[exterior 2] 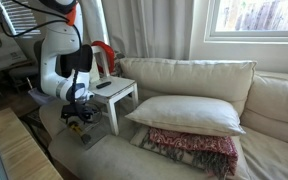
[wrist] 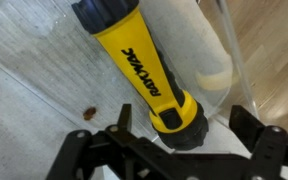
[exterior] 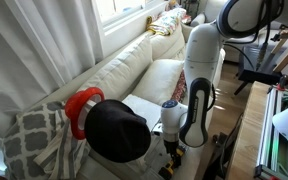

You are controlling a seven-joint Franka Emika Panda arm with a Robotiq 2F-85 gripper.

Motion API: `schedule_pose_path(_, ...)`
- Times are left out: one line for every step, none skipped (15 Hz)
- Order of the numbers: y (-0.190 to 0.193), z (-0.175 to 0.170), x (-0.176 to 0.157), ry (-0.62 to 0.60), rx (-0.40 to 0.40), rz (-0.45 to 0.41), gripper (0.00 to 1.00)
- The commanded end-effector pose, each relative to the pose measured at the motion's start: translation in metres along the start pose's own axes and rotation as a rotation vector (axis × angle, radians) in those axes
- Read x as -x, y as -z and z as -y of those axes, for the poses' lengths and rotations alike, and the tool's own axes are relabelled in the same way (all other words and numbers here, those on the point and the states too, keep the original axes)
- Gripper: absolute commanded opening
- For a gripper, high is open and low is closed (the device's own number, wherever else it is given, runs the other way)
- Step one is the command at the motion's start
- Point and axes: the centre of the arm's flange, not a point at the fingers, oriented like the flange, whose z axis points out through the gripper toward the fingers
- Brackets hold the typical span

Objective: Remove the torch from the clear container then place the container on the seat of the white chair

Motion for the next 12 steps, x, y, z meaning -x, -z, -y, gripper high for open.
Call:
schedule_pose_path(-0.026, -0.012, -0.006, 0.021, 0.013, 0.0, 1.0)
schedule_pose_path(-0.03, -0.014, -0.009, 0.023, 0.009, 0.0, 1.0)
schedule_pose_path(-0.032, -0.016, -0.011, 0.022, 0.012, -0.001, 1.0)
schedule_pose_path(-0.034, -0.018, -0.014, 0.021, 0.02, -0.002, 1.0)
schedule_pose_path(-0.037, -0.019, -0.017, 0.024, 0.022, -0.003, 1.0)
schedule_pose_path(-0.041, -0.021, -0.019, 0.028, 0.03, 0.004, 1.0)
schedule_pose_path(-0.045, -0.022, -0.021, 0.032, 0.038, 0.013, 1.0)
schedule_pose_path(-0.049, -0.023, -0.022, 0.037, 0.042, 0.025, 1.0)
schedule_pose_path(-0.053, -0.025, -0.022, 0.042, 0.051, 0.036, 1.0)
schedule_pose_path(-0.055, -0.026, -0.022, 0.049, 0.062, 0.048, 1.0)
schedule_pose_path(-0.058, -0.029, -0.022, 0.054, 0.071, 0.061, 1.0)
schedule_pose_path(-0.059, -0.029, -0.023, 0.06, 0.079, 0.071, 1.0)
